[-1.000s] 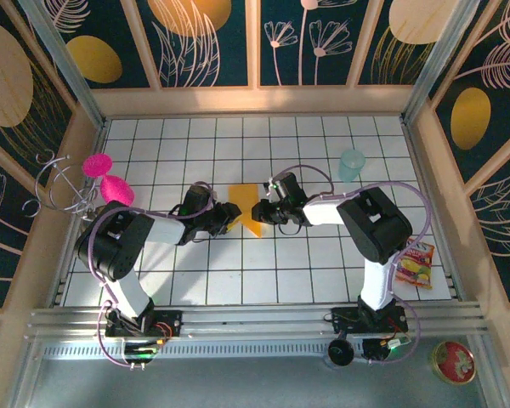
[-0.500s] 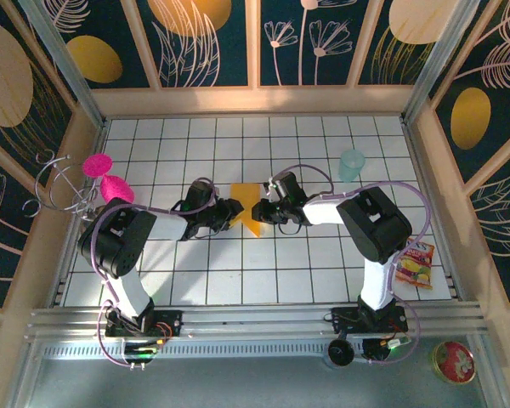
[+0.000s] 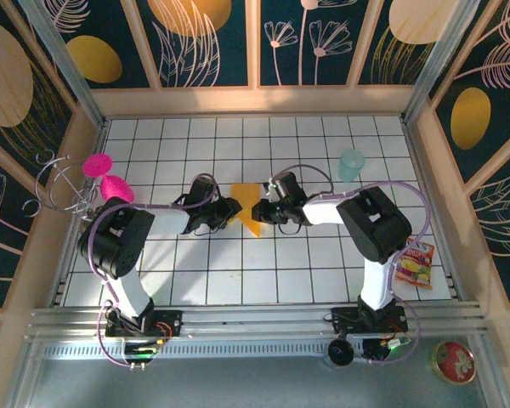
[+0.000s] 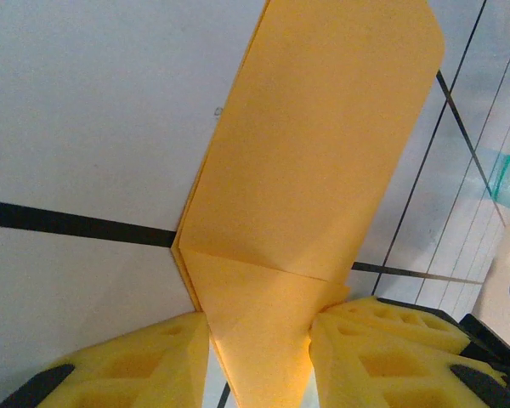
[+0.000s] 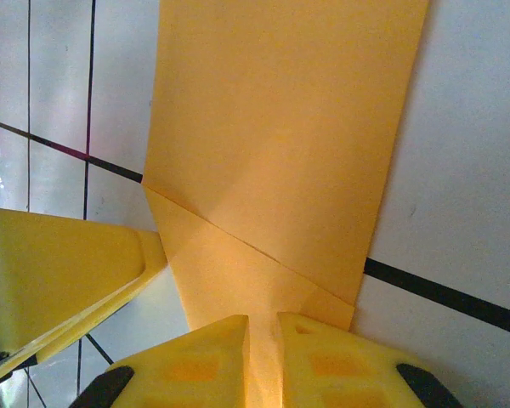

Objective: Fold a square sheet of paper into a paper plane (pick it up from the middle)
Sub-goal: Fourth fold the wing at the center of the table.

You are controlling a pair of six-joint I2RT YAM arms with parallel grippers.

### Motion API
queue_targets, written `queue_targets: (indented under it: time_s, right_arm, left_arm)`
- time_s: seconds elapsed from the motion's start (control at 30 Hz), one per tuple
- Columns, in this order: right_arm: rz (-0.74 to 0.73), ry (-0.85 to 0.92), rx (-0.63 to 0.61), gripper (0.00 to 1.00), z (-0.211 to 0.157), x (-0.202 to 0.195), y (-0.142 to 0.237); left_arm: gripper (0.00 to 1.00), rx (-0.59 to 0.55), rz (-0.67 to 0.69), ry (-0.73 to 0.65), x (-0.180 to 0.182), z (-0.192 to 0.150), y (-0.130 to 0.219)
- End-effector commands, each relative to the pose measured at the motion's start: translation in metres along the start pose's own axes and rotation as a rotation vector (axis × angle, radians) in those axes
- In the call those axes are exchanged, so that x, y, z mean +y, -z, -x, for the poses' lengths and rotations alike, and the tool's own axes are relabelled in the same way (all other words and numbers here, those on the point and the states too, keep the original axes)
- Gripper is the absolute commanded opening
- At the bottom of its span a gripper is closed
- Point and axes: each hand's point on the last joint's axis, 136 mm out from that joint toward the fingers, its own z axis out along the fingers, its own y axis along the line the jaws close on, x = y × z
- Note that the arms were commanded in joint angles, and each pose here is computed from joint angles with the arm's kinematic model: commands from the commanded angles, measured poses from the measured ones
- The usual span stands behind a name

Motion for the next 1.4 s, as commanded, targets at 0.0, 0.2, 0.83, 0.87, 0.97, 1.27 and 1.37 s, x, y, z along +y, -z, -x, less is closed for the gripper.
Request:
queue_targets:
  time_s: [0.0,0.2,0.83,0.87,0.97,1.27,1.37]
  right_arm:
    - [-0.085,-0.020,0.038,0.17,-0.012,-0.027,-0.008]
    - [-0.085,-0.019,0.040,0.17,-0.013,-0.028,-0.008]
    - [-0.099,-0.022,0.048,0.16,-0.016,-0.034,-0.010]
    - [-0.099,-0.021,0.048,0.16,-0.016,-0.034,-0.010]
    - [-0.101,-0.020,0.048,0.16,-0.016,-0.034,-0.010]
    - [-0.105,-0.023,0.049,0.16,-0.017,-0.036,-0.010]
    - [-0.105,-0.024,0.050,0.16,-0.017,-0.037,-0.010]
  left_arm:
    - [0.37,0.004,0.062,0.005,0.015,0.000,-0.004]
    - [0.39,0.052,-0.031,-0.040,-0.013,-0.003,-0.004]
    - [0.39,-0.045,0.159,-0.091,0.017,0.017,0.008]
    - [0.39,-0.045,0.165,-0.093,0.018,0.018,0.008]
    - [0.39,-0.024,0.148,-0.101,0.013,0.016,0.003]
    - [0.37,0.029,0.098,-0.108,0.000,0.013,-0.010]
    - [0.36,0.036,0.087,-0.106,-0.002,0.012,-0.011]
